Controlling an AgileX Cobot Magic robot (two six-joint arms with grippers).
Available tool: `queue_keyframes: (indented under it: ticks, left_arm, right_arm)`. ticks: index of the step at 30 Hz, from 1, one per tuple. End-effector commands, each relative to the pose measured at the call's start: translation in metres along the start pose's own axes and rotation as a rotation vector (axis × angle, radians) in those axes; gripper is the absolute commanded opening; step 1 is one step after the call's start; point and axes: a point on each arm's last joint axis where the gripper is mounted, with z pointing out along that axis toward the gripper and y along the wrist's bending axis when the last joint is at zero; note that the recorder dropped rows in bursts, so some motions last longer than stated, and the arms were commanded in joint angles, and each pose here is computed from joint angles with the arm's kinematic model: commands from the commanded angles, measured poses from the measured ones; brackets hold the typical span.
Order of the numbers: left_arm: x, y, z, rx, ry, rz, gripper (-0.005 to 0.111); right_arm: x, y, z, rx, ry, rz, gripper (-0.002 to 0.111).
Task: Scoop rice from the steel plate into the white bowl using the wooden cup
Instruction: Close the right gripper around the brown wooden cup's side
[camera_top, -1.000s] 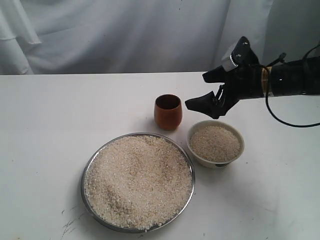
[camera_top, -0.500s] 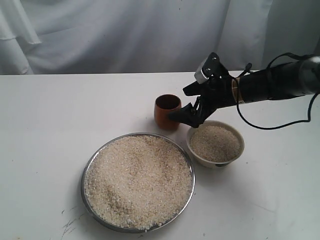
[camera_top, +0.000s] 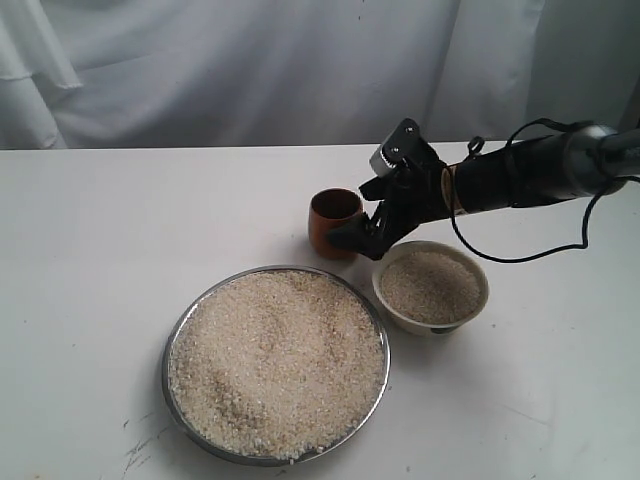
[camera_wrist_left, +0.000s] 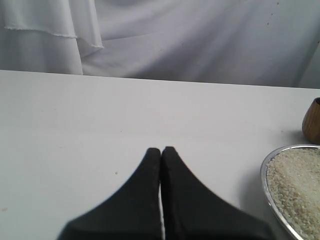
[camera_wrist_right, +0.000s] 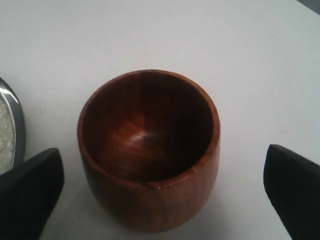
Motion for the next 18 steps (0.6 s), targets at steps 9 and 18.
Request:
queue_keyframes:
  ticks: [9, 18]
  left_arm:
    - [0.0007, -0.0001, 0.0000, 0.002, -0.007, -0.004, 0.000]
    - [0.0007, -0.0001, 0.0000, 0.002, -0.007, -0.004, 0.000]
  right_arm:
    - [-0.0071, 0.0079, 0.0095, 0.004, 0.008, -0.043, 0.076]
    - [-0.0063, 0.0069, 0.0096, 0.018, 0.018, -0.027, 0.031]
